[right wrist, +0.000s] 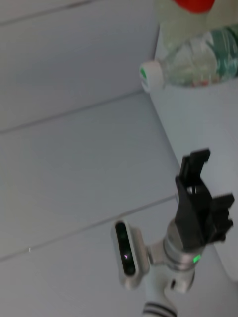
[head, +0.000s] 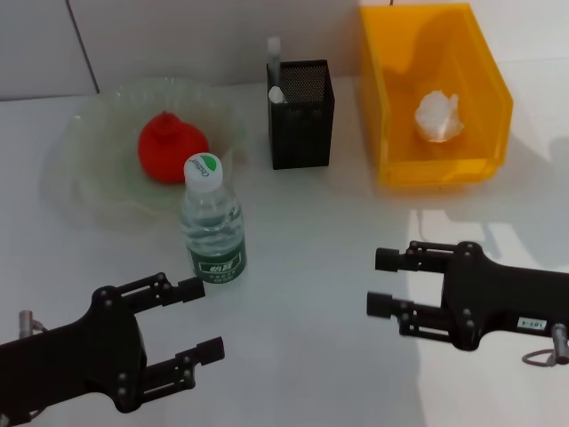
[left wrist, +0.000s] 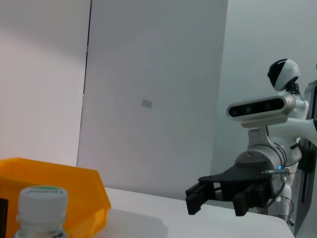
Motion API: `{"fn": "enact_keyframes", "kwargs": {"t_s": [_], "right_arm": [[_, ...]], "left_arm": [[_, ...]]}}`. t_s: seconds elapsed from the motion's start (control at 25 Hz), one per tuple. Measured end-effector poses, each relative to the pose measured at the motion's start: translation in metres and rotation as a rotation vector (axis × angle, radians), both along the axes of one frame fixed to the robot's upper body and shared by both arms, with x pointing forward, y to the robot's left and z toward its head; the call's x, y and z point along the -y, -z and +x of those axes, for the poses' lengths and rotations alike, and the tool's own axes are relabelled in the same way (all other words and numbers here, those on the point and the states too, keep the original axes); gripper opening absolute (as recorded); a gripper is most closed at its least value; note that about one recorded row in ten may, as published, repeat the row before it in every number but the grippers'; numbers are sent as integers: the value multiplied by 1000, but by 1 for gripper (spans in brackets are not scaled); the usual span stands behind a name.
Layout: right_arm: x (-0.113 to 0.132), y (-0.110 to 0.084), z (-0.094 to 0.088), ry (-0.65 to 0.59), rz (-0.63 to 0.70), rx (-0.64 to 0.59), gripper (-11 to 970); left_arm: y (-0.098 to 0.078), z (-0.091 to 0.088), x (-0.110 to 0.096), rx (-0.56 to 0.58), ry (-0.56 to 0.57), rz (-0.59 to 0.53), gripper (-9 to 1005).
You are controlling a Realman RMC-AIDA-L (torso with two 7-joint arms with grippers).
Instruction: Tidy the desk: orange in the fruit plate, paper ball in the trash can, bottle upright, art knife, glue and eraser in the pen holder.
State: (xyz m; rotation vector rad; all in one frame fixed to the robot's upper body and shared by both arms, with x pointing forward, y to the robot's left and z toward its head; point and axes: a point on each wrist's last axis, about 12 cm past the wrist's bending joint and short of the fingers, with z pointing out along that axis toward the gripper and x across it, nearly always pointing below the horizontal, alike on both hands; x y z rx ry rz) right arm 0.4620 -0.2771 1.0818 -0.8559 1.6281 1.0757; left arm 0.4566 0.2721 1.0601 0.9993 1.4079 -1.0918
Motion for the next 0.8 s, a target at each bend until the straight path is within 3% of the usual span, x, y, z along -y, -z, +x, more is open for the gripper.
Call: {"fn": "enact_keyframes", "kwargs": {"t_s": [0.52, 0.68, 0.8], "right_arm": [[8, -3, 5, -77, -28, 43, 776], [9, -4, 4, -93, -27, 65, 776], [9, -4, 5, -92, -28, 74, 776]], "left_arm": [[2, 5, 3, -94, 10, 14, 698], [4, 7, 7, -114, 15, 31, 825], [4, 7, 8, -118, 16, 33, 826]]}}
